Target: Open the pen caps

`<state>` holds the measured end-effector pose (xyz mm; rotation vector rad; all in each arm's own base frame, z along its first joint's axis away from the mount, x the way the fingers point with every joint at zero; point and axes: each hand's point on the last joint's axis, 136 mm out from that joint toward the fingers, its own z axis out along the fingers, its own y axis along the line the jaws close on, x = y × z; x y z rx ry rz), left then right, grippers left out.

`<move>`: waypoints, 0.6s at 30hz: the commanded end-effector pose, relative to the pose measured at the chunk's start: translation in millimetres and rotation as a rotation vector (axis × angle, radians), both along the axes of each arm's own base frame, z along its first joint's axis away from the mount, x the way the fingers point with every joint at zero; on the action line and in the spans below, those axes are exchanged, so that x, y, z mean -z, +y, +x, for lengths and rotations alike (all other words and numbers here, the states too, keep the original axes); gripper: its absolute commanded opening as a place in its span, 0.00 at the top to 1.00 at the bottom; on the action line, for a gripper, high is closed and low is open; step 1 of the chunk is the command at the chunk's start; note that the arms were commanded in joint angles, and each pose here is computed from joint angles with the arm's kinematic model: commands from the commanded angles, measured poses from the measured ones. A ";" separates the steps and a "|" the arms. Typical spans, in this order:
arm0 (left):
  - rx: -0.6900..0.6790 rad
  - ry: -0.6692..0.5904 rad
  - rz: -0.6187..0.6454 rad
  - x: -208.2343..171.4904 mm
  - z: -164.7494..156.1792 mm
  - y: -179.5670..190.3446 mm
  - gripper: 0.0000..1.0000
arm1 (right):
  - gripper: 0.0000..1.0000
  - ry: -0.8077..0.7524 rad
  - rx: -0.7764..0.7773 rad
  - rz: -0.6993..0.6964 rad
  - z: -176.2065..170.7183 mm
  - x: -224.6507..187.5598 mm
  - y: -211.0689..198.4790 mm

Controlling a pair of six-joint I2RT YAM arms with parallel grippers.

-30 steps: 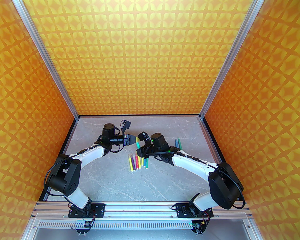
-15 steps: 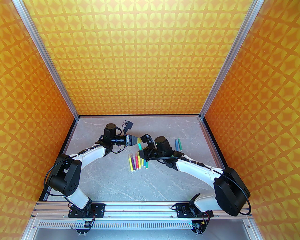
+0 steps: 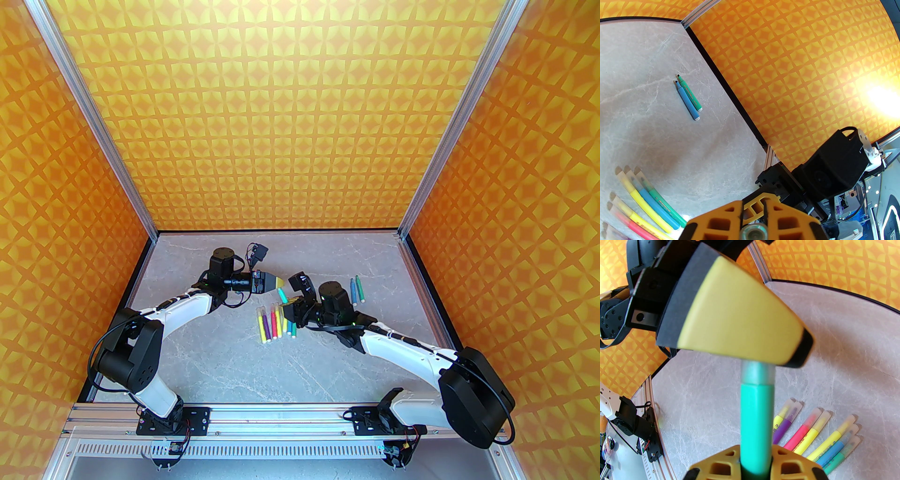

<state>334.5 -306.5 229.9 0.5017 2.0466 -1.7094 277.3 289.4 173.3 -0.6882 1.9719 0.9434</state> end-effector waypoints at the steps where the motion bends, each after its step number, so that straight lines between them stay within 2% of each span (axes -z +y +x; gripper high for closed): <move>1: -0.267 -0.145 -0.068 -44.0 59.2 42.5 1.00 | 1.00 0.219 -0.083 -0.113 -48.7 62.2 -16.0; 14: -0.323 -0.125 -0.149 -52.4 66.2 63.0 1.00 | 1.00 0.206 -0.088 -0.108 -62.2 66.8 -25.8; 18: -0.335 -0.122 -0.138 -49.6 67.6 68.1 1.00 | 1.00 0.186 -0.064 -0.125 -62.0 64.3 -32.1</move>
